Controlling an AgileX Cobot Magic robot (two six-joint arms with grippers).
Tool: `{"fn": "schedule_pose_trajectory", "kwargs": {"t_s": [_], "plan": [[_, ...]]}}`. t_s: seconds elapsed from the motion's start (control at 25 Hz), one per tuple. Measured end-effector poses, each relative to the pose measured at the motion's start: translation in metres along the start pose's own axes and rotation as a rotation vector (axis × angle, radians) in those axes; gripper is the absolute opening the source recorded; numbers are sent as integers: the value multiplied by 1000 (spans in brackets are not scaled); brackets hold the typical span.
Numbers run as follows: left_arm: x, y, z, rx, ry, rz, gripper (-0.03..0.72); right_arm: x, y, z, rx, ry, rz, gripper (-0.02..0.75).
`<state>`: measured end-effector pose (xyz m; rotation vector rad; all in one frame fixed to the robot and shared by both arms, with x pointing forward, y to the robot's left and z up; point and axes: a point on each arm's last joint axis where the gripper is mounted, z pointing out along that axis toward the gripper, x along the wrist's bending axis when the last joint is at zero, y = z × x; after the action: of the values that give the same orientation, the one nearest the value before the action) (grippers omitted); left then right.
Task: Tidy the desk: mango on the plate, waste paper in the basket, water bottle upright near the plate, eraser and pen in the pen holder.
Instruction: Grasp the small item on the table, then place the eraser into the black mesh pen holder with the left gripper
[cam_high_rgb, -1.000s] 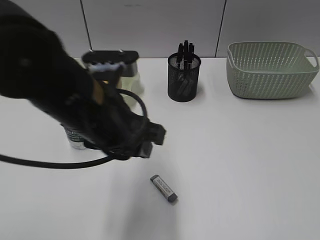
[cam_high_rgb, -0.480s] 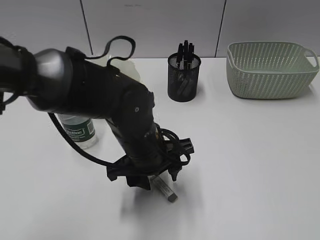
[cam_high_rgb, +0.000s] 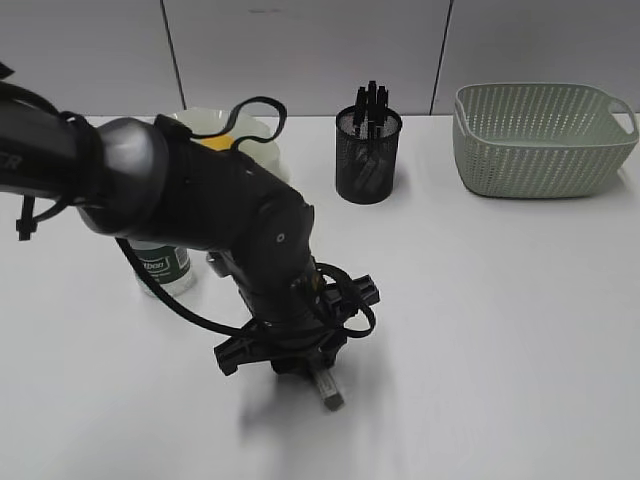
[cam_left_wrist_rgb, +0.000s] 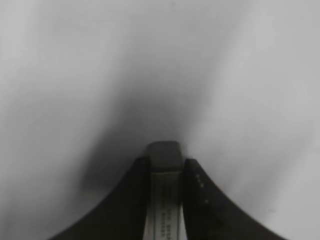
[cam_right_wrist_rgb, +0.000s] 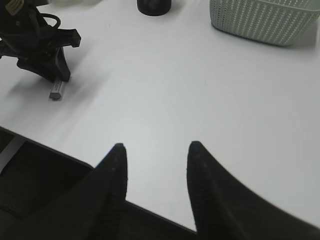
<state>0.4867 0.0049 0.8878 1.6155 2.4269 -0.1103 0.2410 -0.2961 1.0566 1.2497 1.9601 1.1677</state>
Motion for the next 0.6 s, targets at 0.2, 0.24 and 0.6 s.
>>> {"fn": "schedule_pose_trajectory", "kwargs": {"t_s": [0.2, 0.24, 0.6], "plan": [[-6, 5, -1, -62, -68, 59, 140, 0, 0, 0, 0, 0, 0, 330], [-9, 8, -5, -98, -99, 104, 140, 0, 0, 0, 0, 0, 0, 330], [-44, 60, -110, -617, -555, 748, 140, 0, 0, 0, 0, 0, 0, 330]]}}
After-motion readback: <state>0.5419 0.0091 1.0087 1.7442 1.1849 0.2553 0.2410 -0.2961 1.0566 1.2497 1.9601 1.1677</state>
